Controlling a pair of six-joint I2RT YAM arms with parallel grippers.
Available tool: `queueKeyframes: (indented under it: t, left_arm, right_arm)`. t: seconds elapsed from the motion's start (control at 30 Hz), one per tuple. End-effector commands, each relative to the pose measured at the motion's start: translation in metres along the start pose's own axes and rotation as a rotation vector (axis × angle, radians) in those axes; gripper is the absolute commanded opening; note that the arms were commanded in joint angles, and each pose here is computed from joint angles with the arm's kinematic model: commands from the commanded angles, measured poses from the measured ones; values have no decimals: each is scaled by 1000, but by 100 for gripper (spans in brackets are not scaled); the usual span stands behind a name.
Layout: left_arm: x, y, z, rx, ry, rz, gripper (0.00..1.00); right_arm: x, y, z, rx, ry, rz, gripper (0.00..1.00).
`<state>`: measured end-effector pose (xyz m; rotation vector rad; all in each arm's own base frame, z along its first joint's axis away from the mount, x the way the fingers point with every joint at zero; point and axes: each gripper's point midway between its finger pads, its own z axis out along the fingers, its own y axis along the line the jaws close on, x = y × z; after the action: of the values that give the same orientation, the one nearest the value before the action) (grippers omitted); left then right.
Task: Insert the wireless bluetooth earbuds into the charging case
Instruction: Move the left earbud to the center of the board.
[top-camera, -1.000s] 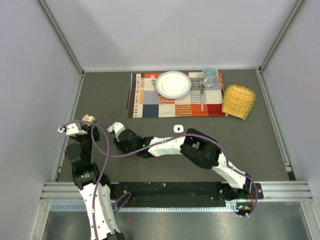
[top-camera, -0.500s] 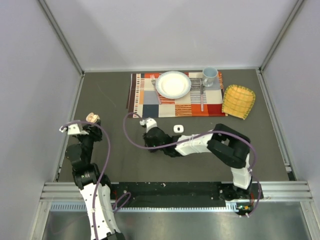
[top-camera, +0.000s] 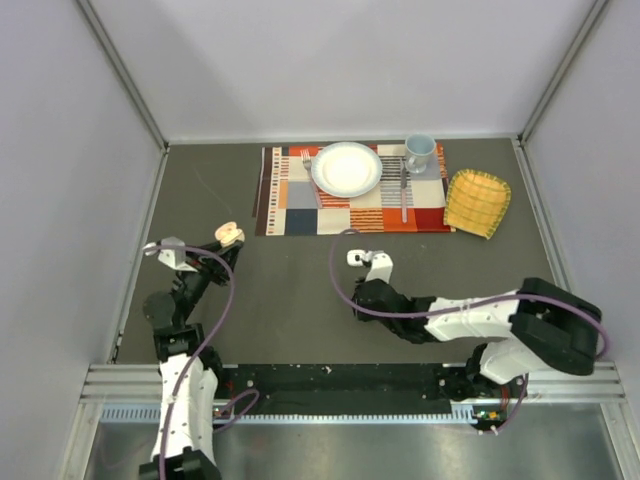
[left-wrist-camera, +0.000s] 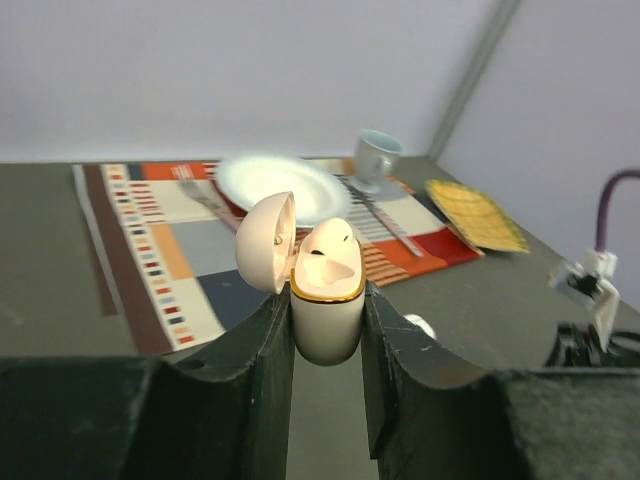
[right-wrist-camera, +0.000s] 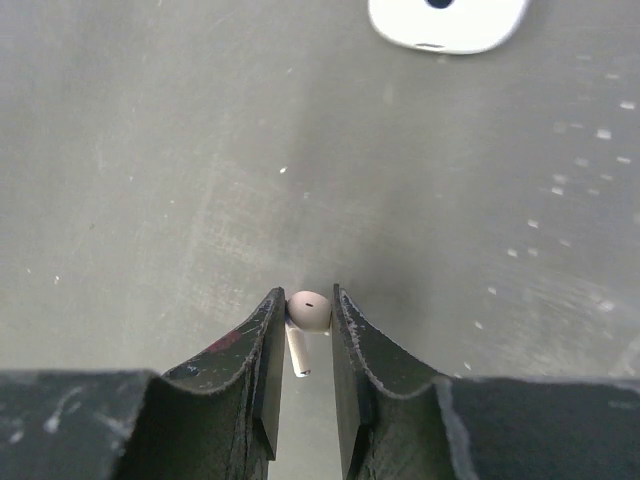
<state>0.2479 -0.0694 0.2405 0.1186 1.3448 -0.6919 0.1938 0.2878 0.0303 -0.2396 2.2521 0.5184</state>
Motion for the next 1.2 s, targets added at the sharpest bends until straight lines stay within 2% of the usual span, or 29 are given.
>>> queueKeyframes:
  t: [0.0,0.13,0.27,0.43,0.8,1.0,1.17]
  left_arm:
    - [-10,-53,10,256,-32,124,0]
    - [3,-88,12,409,-25,176,0]
    - [20,-127,4,575,-13,160,0]
    - [34,-154,-9,674,-9,100,0]
    - [64,-171,-19,761,63,88,0]
    - [67,-174,-27,764,54,69,0]
    - [71,-170,-28,735,73,76,0]
  right_arm:
    - [-36,-15,-21,62,-168,167,23]
    - [-46,-33,-32,121,-237,214,24]
    - [-39,-52,-34,195,-236,213,24]
    - [-23,-64,-31,241,-204,208,24]
    - [-15,-72,-26,279,-188,173,28]
    - [-13,-70,-28,284,-153,166,36]
    - [-35,-62,-37,291,-173,150,47]
